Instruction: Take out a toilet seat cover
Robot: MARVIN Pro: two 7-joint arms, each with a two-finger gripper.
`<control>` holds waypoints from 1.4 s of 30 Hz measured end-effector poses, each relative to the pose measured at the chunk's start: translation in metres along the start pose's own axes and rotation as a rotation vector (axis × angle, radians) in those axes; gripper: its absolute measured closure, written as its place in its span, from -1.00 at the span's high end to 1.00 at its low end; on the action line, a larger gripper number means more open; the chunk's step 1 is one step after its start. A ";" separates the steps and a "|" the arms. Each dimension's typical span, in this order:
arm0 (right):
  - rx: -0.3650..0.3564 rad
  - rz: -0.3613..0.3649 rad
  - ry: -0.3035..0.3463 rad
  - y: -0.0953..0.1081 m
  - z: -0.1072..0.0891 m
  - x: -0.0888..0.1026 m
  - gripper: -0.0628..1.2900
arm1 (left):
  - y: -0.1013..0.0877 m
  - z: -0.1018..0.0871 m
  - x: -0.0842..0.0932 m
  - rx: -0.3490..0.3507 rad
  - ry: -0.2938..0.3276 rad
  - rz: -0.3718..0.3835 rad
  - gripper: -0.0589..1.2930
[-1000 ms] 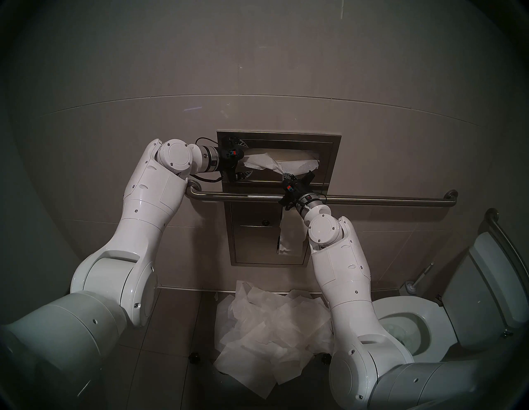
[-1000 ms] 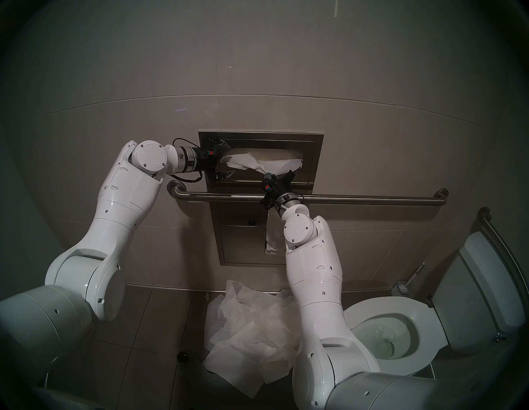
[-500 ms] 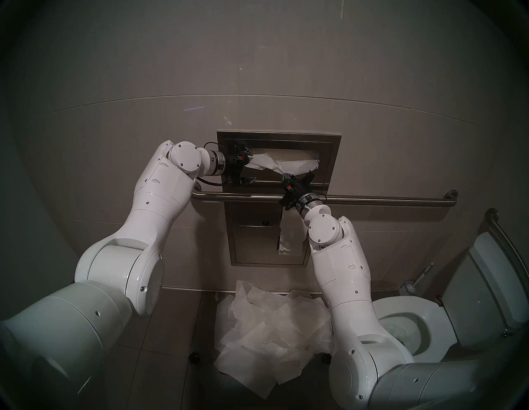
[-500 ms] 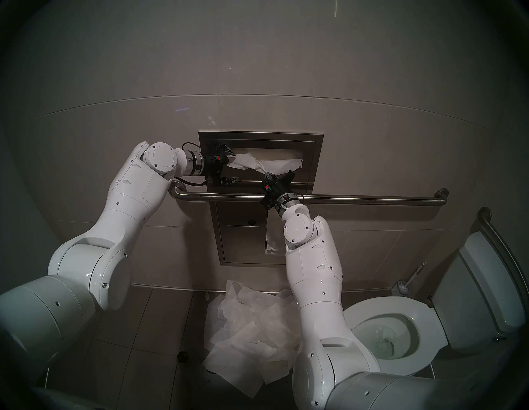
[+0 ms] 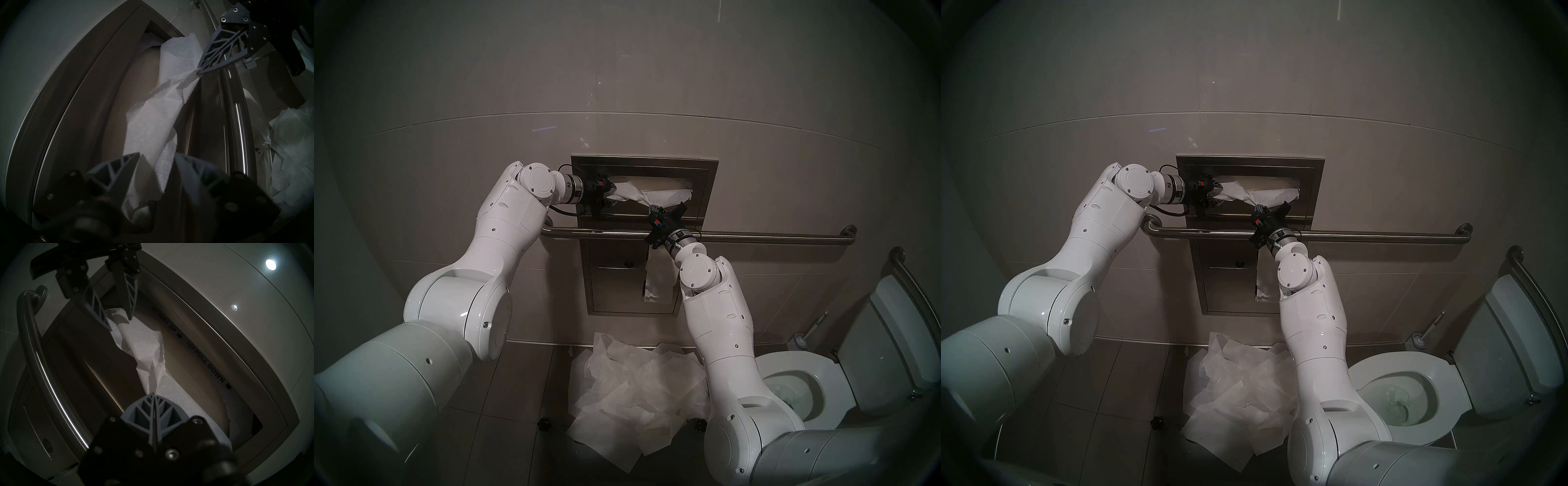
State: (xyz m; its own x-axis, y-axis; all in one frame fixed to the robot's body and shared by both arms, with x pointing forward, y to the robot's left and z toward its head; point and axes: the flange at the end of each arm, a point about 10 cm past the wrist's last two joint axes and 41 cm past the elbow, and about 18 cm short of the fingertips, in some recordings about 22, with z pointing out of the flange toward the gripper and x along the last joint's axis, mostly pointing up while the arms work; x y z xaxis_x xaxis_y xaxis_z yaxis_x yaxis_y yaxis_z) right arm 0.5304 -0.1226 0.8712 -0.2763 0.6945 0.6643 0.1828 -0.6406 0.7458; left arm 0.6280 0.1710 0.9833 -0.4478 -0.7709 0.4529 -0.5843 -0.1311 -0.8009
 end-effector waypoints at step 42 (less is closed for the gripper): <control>-0.001 0.000 0.003 0.001 0.000 0.001 -0.96 | -0.023 0.007 -0.002 -0.057 0.008 0.068 -0.94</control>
State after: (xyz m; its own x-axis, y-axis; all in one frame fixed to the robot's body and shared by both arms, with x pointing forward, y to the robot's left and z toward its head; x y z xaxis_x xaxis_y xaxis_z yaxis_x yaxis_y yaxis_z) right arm 0.5305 -0.1226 0.8722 -0.2795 0.6937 0.6638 0.1815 -0.6408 0.7460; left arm 0.6471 0.1708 0.9980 -0.4930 -0.7718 0.4015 -0.5897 -0.0429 -0.8065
